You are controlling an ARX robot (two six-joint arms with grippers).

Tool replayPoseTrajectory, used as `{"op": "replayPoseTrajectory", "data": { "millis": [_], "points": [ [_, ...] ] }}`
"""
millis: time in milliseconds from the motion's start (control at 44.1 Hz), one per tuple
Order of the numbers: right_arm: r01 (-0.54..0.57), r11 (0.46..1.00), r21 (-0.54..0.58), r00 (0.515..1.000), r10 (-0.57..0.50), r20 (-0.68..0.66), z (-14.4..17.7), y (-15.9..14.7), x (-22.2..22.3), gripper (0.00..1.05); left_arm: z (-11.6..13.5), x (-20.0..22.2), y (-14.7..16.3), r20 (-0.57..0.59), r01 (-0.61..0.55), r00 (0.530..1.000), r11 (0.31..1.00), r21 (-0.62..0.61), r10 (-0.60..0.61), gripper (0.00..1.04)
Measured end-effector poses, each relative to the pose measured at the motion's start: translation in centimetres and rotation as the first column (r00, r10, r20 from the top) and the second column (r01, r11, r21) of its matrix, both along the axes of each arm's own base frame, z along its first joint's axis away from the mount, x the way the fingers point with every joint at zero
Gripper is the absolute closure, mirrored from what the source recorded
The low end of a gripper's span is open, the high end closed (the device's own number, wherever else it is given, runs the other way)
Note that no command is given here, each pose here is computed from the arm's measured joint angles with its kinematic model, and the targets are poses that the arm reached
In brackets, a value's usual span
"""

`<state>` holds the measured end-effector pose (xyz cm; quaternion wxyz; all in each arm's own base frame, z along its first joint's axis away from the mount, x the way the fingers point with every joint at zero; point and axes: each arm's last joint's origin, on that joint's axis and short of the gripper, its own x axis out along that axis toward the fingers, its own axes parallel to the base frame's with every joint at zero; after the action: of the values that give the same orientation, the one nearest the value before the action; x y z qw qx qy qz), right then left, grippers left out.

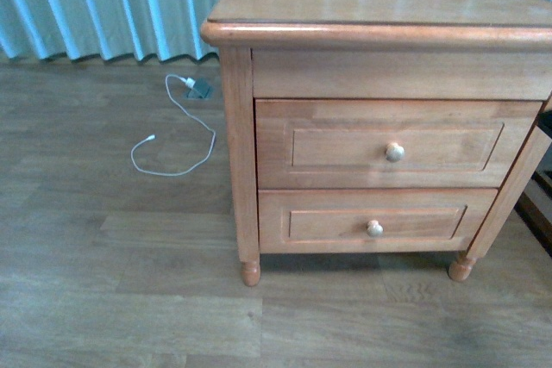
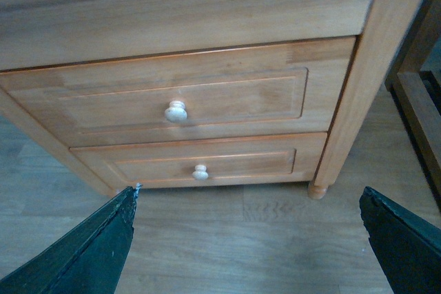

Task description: Put charger into drawer

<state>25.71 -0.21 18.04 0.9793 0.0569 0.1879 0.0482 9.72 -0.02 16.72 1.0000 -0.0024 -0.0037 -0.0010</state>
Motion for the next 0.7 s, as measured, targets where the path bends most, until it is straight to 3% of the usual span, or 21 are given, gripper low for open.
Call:
{"op": "replayPoseTrajectory", "data": {
  "millis": [363, 634, 702],
  "points": [
    [0.023, 0.998, 0.059, 0.998, -0.027, 0.063, 1.5, -2.0, -9.8, 0.08, 0.0, 0.0, 0.0, 0.000, 0.000, 1.000, 1.000, 0.000, 0.000, 0.06],
    [0.041, 0.998, 0.054, 0.993, -0.046, 0.106, 1.9, -2.2, -10.6, 0.09, 0.0, 0.0, 0.0, 0.000, 0.000, 1.000, 1.000, 0.000, 0.000, 0.06],
    [0.101, 0.995, -0.024, 0.966, -0.092, 0.243, 1.5, -2.1, -10.7, 0.20, 0.0, 0.0, 0.0, 0.000, 0.000, 1.000, 1.000, 0.000, 0.000, 0.06]
  ]
}}
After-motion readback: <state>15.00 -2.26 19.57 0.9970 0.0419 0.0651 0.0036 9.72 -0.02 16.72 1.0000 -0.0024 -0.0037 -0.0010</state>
